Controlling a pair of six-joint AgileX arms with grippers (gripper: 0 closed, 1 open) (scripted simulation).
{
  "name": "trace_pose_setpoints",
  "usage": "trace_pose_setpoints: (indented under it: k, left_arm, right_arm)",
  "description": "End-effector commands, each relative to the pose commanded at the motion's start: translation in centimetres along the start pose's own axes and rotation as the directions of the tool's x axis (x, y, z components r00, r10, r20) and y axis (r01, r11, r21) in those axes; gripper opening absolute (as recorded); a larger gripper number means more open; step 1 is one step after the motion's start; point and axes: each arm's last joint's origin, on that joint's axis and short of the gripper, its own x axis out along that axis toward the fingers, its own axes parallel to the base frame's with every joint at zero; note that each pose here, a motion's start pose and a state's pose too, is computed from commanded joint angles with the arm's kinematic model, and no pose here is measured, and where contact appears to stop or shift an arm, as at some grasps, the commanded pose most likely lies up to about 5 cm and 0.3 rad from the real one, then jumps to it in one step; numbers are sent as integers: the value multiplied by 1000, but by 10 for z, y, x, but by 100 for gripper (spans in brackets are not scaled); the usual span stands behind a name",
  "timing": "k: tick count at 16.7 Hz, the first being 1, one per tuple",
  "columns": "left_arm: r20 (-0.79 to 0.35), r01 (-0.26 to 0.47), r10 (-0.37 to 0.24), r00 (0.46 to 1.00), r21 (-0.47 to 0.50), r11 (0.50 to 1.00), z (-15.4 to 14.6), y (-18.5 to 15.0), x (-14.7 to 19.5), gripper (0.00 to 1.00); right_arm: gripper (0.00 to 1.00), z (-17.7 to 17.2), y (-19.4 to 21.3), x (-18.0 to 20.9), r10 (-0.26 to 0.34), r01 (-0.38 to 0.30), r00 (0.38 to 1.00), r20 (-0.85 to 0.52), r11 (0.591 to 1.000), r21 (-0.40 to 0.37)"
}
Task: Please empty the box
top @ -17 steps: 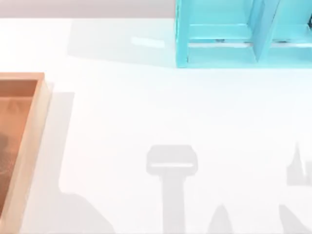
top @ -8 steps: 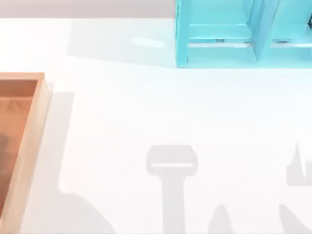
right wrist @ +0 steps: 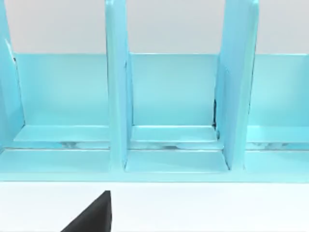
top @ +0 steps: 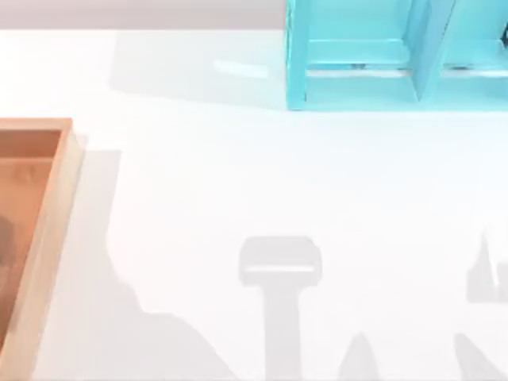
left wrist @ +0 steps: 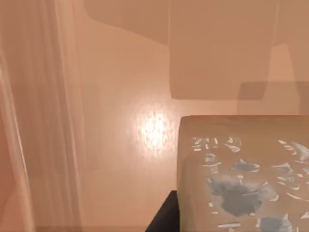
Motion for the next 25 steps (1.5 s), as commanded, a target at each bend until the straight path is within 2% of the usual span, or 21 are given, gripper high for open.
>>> trace_pose_setpoints:
  k: [6, 12, 15, 18, 21, 23, 25]
  left_arm:
    - [1, 0, 0, 1000, -4, 1000, -9, -3, -71, 0]
    - [1, -1, 1, 1000, -5, 1000, -9, -3, -73, 0]
    - [20, 8, -8, 1000, 7, 1000, 1, -19, -71, 0]
    - [60, 29, -31, 998, 42, 999, 18, -62, -64, 0]
    - [86, 58, -67, 994, 110, 992, 27, -132, -54, 0]
    - [83, 76, -88, 993, 133, 988, 22, -182, -44, 0]
    - [66, 84, -91, 994, 109, 991, 9, -224, -31, 0]
  right_arm:
    - [100, 0, 0, 0, 0, 0, 1000, 0, 1000, 0]
    - [100, 0, 0, 0, 0, 0, 1000, 0, 1000, 0]
    - [100, 0, 0, 0, 0, 0, 1000, 0, 1000, 0]
    - [100, 0, 0, 0, 0, 0, 1000, 0, 1000, 0]
    - [100, 0, 0, 0, 0, 0, 1000, 0, 1000, 0]
    - [100, 0, 0, 0, 0, 0, 1000, 0, 1000, 0]
    - [100, 0, 0, 0, 0, 0, 1000, 0, 1000, 0]
